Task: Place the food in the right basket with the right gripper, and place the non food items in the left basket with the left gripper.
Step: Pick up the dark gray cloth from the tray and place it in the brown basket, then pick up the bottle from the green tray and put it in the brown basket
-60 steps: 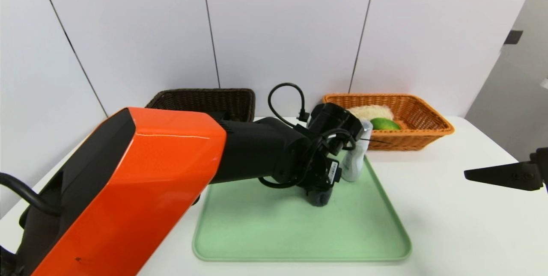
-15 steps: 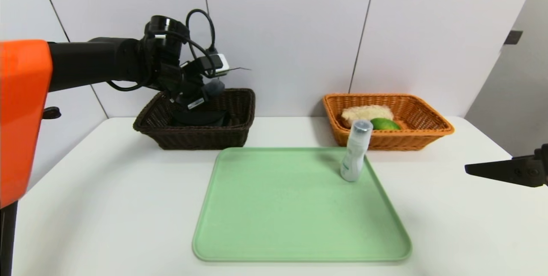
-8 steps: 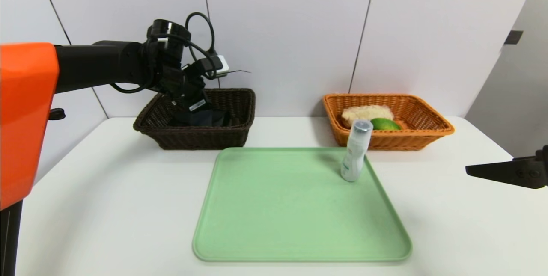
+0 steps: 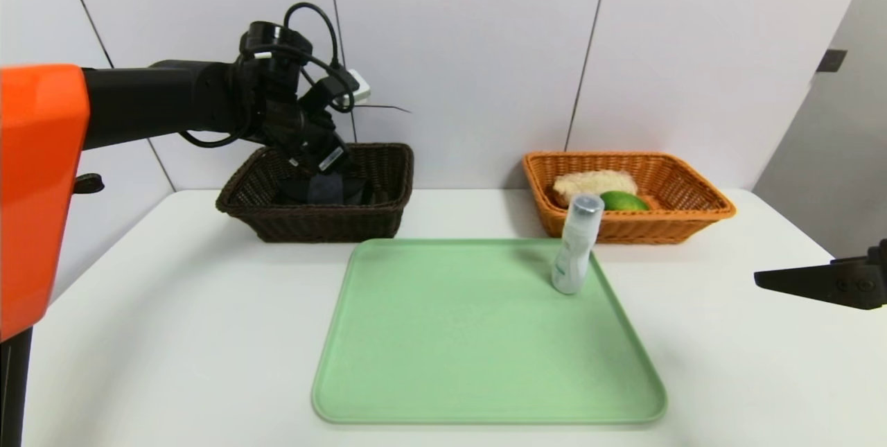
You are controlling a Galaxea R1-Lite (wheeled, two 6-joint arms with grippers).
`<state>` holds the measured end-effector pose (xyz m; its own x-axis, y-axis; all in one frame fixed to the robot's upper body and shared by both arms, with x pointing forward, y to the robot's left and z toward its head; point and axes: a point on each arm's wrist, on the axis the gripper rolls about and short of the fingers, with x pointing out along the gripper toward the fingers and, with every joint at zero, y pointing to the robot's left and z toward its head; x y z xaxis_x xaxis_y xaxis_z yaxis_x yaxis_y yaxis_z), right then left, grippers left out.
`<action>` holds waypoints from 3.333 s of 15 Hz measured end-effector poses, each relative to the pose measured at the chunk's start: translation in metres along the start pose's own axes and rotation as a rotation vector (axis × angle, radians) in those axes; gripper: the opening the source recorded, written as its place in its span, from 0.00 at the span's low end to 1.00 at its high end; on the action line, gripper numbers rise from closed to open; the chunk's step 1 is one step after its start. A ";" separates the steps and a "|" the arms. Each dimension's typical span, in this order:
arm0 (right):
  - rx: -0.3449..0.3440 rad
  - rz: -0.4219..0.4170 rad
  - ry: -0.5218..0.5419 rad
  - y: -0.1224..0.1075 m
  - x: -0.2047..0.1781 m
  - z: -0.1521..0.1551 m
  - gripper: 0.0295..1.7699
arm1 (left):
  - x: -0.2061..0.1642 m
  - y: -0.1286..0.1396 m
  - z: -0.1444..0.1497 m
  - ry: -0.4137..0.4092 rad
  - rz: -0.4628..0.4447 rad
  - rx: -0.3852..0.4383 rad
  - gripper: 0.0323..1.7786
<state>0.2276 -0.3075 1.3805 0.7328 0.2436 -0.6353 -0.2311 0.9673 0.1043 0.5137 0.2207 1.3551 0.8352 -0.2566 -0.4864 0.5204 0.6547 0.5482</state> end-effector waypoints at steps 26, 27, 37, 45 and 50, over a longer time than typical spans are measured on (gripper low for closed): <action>0.033 -0.052 -0.011 -0.009 -0.002 0.000 0.96 | -0.011 -0.189 0.051 -0.531 -0.718 -0.243 0.95; 0.034 -0.053 -0.008 -0.009 -0.002 0.000 0.96 | -0.006 -0.193 0.050 -0.532 -0.718 -0.241 0.95; 0.035 -0.059 0.003 -0.009 0.000 -0.001 0.96 | 0.031 -0.238 0.050 -0.549 -0.772 -0.228 0.95; 0.031 -0.056 0.006 -0.009 0.001 -0.001 0.96 | 0.037 -0.243 0.059 -0.589 -0.910 -0.257 0.95; 0.031 -0.056 0.004 -0.008 0.000 -0.001 0.96 | 0.047 -0.245 0.067 -0.623 -0.905 -0.248 0.95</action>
<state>0.2290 -0.3157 1.3784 0.7417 0.1890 -0.6436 -0.1701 0.9811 0.0922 0.4378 0.0007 1.2436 0.1475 -0.9737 -0.1738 0.9880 0.1530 -0.0186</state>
